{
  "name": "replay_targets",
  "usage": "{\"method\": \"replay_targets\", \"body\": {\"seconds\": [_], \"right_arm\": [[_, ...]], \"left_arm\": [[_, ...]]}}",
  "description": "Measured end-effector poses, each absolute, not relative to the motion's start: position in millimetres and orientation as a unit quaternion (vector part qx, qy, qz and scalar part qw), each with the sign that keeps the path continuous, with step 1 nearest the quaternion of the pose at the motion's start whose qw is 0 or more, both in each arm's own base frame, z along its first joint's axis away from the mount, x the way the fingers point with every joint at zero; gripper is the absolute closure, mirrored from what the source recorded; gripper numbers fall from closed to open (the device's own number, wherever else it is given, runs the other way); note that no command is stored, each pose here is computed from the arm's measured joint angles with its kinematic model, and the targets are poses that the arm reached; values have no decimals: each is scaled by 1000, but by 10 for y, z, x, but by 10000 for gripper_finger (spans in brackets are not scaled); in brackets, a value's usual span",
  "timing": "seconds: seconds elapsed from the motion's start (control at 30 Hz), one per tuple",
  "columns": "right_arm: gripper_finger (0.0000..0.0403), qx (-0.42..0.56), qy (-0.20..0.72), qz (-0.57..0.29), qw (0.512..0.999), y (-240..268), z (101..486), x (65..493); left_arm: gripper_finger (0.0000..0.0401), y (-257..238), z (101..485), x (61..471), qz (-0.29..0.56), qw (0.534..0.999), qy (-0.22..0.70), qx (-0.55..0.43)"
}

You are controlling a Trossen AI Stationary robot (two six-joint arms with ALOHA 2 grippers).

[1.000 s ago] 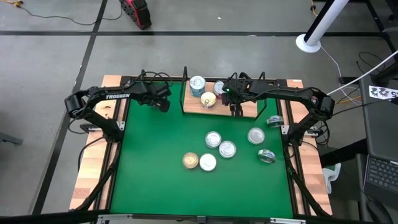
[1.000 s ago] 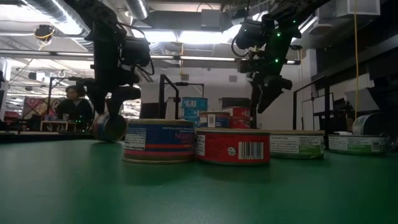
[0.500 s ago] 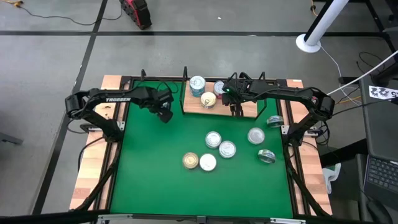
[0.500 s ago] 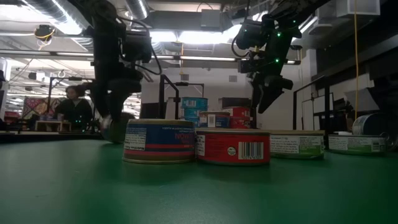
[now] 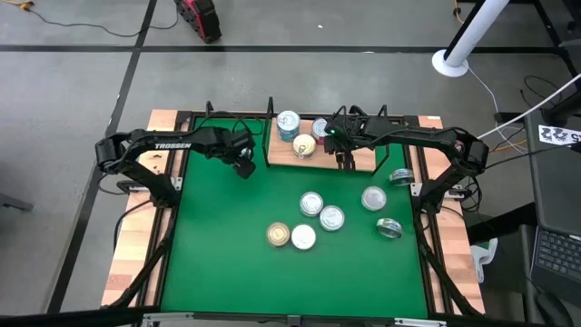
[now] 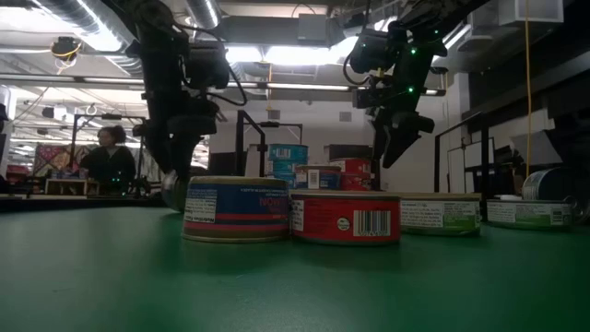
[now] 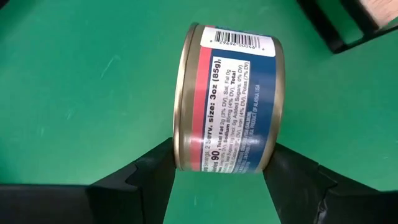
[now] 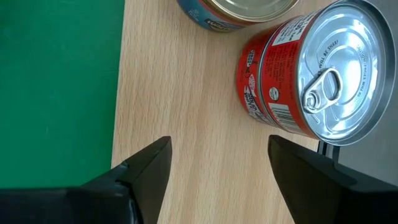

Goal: Stack canned seafood by type on shelf
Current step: Stack the blue pink tuna can on top of the blue pink tuna can on the shelf

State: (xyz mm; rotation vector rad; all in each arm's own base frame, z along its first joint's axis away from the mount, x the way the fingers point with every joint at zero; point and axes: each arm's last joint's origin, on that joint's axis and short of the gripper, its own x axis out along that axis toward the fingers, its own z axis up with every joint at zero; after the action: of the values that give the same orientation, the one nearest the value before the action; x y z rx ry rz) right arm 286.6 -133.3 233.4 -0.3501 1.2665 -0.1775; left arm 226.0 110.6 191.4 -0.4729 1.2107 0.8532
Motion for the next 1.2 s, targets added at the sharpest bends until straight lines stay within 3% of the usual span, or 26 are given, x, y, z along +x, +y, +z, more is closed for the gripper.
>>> {"method": "replay_targets", "body": {"seconds": [0.4, 0.67, 1.2], "right_arm": [[136, -163, 588, -82, 788, -1333, 2334, 2866], [136, -163, 588, -82, 788, -1332, 2336, 2865], [136, -162, 587, -82, 789, -1332, 2335, 2866]], "left_arm": [[178, 1120, 1918, 2258, 389, 715, 550, -185], [178, 1197, 1953, 2343, 367, 757, 524, -137], [177, 1311, 1911, 2306, 375, 764, 504, -149]]}}
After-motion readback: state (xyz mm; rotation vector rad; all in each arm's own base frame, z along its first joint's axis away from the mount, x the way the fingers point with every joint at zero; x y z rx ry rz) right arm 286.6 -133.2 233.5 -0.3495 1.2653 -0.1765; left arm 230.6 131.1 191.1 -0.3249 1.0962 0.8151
